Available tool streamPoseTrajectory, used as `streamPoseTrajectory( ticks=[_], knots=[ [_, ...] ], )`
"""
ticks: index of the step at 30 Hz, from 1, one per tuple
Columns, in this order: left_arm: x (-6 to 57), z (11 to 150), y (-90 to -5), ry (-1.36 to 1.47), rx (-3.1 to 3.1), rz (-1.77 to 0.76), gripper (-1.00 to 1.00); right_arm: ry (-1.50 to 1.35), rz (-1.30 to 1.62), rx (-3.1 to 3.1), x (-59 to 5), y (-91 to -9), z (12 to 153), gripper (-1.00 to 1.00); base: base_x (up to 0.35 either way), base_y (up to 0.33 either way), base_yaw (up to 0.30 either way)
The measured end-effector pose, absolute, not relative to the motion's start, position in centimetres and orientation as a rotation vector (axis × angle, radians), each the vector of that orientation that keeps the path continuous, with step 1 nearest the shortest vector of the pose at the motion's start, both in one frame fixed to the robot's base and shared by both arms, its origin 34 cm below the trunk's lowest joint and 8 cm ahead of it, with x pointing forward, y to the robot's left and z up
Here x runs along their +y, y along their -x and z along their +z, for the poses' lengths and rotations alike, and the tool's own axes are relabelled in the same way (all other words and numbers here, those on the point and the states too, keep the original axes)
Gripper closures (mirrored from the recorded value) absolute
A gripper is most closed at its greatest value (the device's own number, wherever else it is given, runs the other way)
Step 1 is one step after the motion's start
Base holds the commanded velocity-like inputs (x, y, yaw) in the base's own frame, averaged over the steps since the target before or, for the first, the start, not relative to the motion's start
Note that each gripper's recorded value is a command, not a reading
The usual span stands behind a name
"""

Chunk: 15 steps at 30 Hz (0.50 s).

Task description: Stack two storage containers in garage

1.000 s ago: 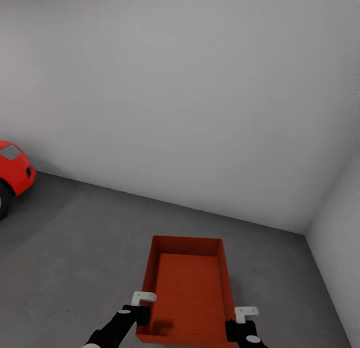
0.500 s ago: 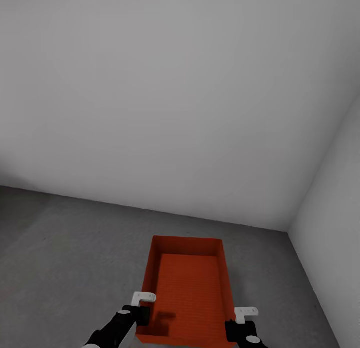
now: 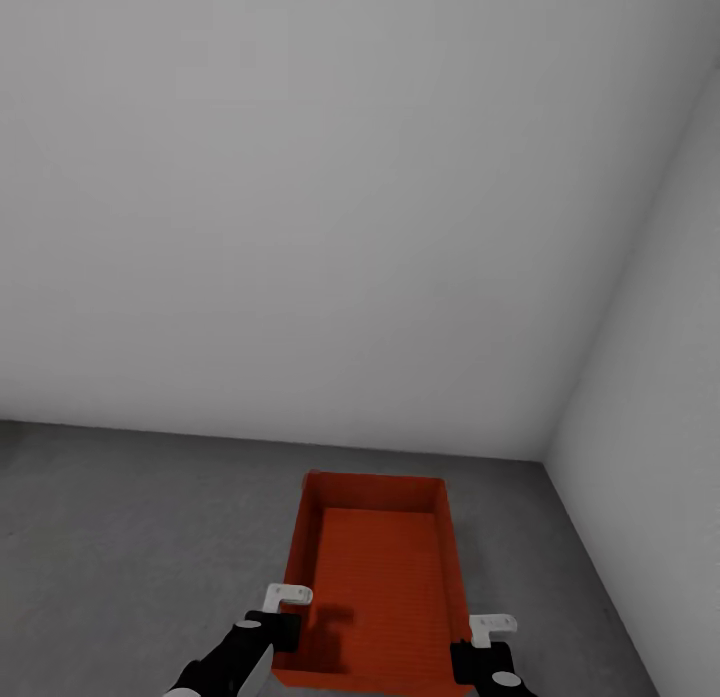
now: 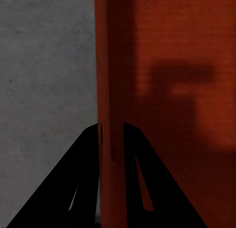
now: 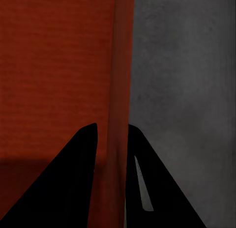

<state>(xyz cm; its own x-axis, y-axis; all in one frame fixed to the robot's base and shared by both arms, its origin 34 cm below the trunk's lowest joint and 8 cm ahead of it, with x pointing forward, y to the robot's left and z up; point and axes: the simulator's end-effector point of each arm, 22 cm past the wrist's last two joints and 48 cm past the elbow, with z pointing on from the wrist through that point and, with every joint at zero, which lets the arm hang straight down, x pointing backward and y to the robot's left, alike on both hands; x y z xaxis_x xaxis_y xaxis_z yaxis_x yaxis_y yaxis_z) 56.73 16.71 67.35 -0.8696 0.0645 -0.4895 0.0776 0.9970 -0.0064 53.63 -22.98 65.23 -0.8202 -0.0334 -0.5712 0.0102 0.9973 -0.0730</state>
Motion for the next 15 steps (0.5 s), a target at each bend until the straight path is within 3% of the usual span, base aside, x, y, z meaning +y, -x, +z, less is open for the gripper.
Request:
streamPoseTrajectory(
  ticks=[11,15],
  knots=[
    [16.72,67.33,-56.7,-0.098,2.629,-0.035,1.0,0.017,-0.097,2.531,-22.98,-53.63,65.23,1.0,0.313,0.0,-0.241],
    [16.69,67.32,-56.73,-0.097,2.629,-0.034,1.0,0.019,-0.097,2.531,-23.01,-53.67,65.22,1.0,0.115,0.0,-0.08]
  ],
)
